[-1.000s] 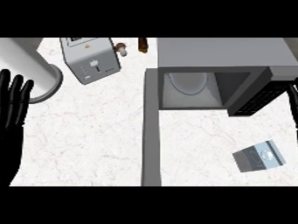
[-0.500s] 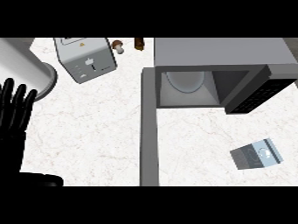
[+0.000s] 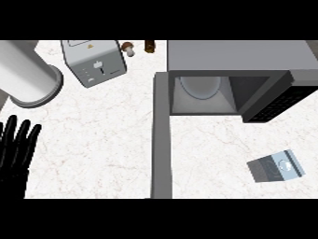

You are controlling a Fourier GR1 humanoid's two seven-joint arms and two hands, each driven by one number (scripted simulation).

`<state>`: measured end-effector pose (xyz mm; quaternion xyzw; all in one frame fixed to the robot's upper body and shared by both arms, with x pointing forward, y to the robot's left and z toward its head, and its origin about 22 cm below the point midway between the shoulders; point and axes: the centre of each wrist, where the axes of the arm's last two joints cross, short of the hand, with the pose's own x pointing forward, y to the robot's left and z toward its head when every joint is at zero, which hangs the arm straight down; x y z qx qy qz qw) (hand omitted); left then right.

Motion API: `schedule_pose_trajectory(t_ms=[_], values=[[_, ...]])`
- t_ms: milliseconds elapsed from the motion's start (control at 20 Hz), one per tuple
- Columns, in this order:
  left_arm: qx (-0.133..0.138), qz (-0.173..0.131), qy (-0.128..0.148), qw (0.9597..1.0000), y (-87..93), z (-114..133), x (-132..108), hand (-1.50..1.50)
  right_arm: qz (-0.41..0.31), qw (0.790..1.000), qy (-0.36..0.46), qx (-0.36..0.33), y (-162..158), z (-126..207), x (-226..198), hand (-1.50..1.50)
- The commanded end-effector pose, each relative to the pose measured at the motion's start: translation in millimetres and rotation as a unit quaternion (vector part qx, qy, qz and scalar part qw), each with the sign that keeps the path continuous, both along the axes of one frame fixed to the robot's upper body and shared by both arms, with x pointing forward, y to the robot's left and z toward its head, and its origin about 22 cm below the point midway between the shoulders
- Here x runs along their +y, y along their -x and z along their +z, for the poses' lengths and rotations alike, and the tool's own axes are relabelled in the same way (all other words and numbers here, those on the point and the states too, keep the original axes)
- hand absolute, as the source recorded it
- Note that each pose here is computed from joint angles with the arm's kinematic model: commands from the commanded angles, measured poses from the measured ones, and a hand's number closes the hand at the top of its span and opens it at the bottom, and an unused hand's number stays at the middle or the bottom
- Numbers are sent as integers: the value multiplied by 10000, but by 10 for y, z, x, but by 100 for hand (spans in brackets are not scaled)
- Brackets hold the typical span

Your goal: Pick up the milk, place it into the microwave and close the microwave

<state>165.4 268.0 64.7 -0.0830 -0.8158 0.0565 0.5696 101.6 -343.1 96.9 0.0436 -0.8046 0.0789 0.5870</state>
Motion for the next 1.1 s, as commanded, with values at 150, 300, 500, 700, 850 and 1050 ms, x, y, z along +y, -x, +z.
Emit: schedule_pose_trajectory(t_ms=[150, 300, 500, 700, 850, 1050], values=[[7, 6, 14, 10000, 289, -117, 129, -150, -96, 9995, -116, 267, -29, -238, 62, -150], [10, -65, 122, 9999, 287, -34, -28, -150, -59, 9990, -148, 428, -69, -488, -38, -150], [62, 8, 90, 9999, 384, -154, 101, -150, -250, 9985, -147, 459, -272, -757, -73, -150], [71, 56, -33, 10000, 482, -194, 79, -150, -619, 9973, -127, 362, -167, -983, -146, -150], [36, 76, 108, 9999, 509, -348, -78, -150, -859, 9952, -87, 466, -498, -1173, -34, -150], [-41, -90, 80, 9999, 531, -367, 55, -150, -1106, 9922, -9, 581, -603, -1375, -358, -150]])
